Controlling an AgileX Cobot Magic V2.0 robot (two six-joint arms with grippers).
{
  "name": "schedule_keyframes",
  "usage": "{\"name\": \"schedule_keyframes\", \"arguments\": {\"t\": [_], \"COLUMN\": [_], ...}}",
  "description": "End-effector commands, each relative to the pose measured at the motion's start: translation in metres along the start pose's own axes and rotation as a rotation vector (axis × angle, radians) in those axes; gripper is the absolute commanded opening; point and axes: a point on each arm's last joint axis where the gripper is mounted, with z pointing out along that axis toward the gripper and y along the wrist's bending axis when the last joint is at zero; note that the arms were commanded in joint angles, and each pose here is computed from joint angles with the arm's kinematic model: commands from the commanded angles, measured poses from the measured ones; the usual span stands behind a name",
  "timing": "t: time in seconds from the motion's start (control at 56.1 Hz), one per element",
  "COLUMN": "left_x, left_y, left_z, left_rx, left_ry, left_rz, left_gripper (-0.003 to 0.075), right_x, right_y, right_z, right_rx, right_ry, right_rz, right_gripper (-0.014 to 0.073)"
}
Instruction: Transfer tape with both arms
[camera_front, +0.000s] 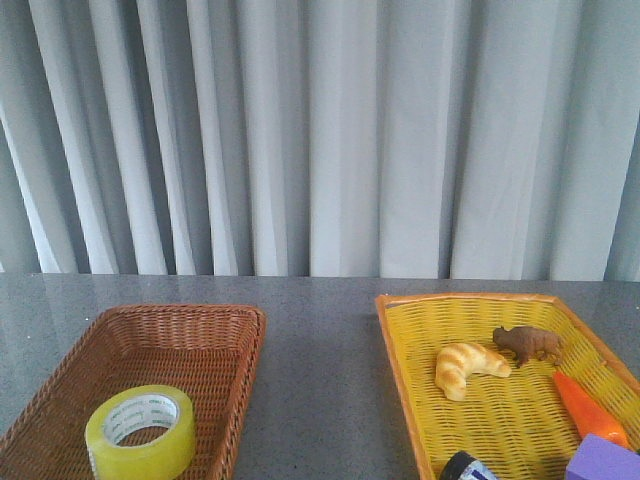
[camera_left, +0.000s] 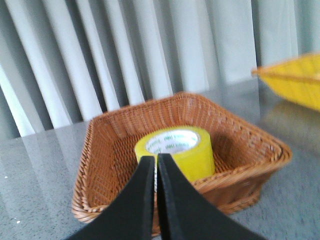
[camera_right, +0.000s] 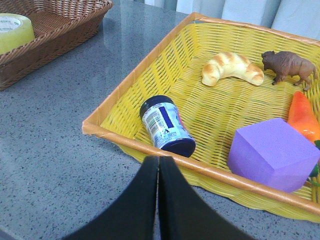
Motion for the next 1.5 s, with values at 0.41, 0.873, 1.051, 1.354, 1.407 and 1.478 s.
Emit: {"name": "schedule_keyframes", "arguments": {"t": [0.41,0.873,1.051,1.354,1.407,1.478], "left_x": [0.002,0.002,0.002,0.002,0.002,0.002], "left_y": [0.008,0.008,0.008,0.008,0.008,0.008], "left_z": [-0.027,-0.027,-0.027,-0.027,-0.027,-0.027], "left_rx": [-0.144,-0.145,-0.145,-0.145,-0.145,-0.145], "left_ry": [-0.069,-0.069,-0.068,-0.068,-0.068,-0.068], "left_rz": [-0.065,-0.065,-0.065,-0.065,-0.065,-0.065], "left_gripper": [-0.0007,-0.0007,-0.0007,-0.0007,-0.0007,-0.0007], "right_x": [-0.013,-0.013,-0.013,-0.013,-0.013,-0.013], "right_y": [-0.003,-0.003,-0.003,-0.003,-0.003,-0.003], "right_z": [-0.003,-0.003,-0.003,-0.003,-0.003,-0.003], "right_rx": [0.032,0.032,0.032,0.032,0.032,0.032], "right_ry": [-0.079,-0.079,-0.079,-0.079,-0.079,-0.079], "right_rz": [0.004,0.004,0.004,0.004,0.004,0.004], "right_gripper": [-0.0004,-0.0004,-0.0004,-0.0004,-0.0004,-0.0004]}}
